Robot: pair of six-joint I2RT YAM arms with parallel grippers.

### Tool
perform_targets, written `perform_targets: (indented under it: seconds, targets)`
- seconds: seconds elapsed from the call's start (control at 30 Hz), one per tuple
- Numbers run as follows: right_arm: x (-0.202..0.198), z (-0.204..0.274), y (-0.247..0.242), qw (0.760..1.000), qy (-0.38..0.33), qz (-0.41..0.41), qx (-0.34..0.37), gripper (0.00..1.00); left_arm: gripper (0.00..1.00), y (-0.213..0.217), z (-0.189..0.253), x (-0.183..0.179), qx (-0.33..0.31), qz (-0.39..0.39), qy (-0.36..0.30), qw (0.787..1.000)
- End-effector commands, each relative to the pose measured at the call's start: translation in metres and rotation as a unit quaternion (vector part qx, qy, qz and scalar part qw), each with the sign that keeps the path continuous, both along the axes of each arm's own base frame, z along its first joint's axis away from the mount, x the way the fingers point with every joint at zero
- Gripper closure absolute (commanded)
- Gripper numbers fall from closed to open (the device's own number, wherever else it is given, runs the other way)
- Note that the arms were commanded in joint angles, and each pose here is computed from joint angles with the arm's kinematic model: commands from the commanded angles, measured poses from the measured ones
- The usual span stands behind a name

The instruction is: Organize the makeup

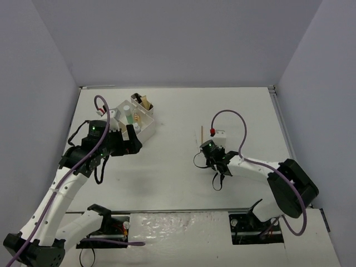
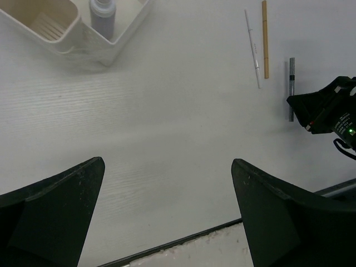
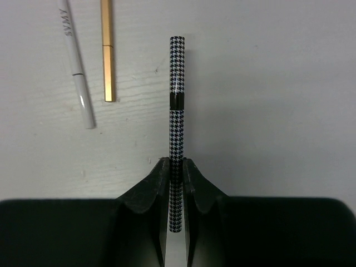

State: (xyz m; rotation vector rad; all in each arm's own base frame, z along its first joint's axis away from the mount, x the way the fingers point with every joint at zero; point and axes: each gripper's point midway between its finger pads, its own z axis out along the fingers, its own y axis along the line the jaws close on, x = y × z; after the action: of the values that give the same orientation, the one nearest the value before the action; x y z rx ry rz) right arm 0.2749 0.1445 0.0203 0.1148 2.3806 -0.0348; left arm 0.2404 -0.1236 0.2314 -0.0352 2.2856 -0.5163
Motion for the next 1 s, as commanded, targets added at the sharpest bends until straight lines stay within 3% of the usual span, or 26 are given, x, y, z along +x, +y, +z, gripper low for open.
perform_targets:
  seconds: [0.0, 0.17, 0.27, 0.33, 0.43, 0.57, 0.8, 0.97]
  targets:
    - [0.014, 0.079, 0.021, 0.991, -0.119, 0.043, 0.039, 1.00, 0.03, -0.044, 0.045, 0.015, -0.085, -0.046, -0.037, 0.995]
    - [-0.006, 0.152, 0.074, 0.951, -0.237, 0.177, 0.085, 1.00, 0.03, -0.080, 0.064, 0.021, -0.101, -0.079, -0.039, 0.991]
    - [-0.020, 0.192, 0.100, 0.910, -0.297, 0.257, 0.136, 1.00, 0.03, -0.104, 0.080, 0.024, -0.107, -0.102, -0.043, 0.988]
    - [-0.030, 0.212, 0.115, 0.882, -0.327, 0.303, 0.154, 1.00, 0.03, -0.115, 0.089, 0.028, -0.112, -0.110, -0.044, 0.987]
    - [-0.035, 0.229, 0.128, 0.858, -0.348, 0.340, 0.162, 1.00, 0.04, -0.127, 0.100, 0.031, -0.125, -0.117, -0.043, 0.984]
    - [-0.036, 0.237, 0.141, 0.843, -0.357, 0.369, 0.163, 1.00, 0.09, -0.147, 0.113, 0.030, -0.143, -0.136, -0.043, 0.979]
    - [-0.036, 0.241, 0.153, 0.832, -0.362, 0.385, 0.170, 1.00, 0.28, -0.163, 0.110, 0.038, -0.143, -0.130, -0.027, 0.981]
    - [-0.037, 0.242, 0.155, 0.829, -0.364, 0.390, 0.169, 1.00, 0.33, -0.170, 0.094, 0.036, -0.128, -0.134, 0.006, 0.983]
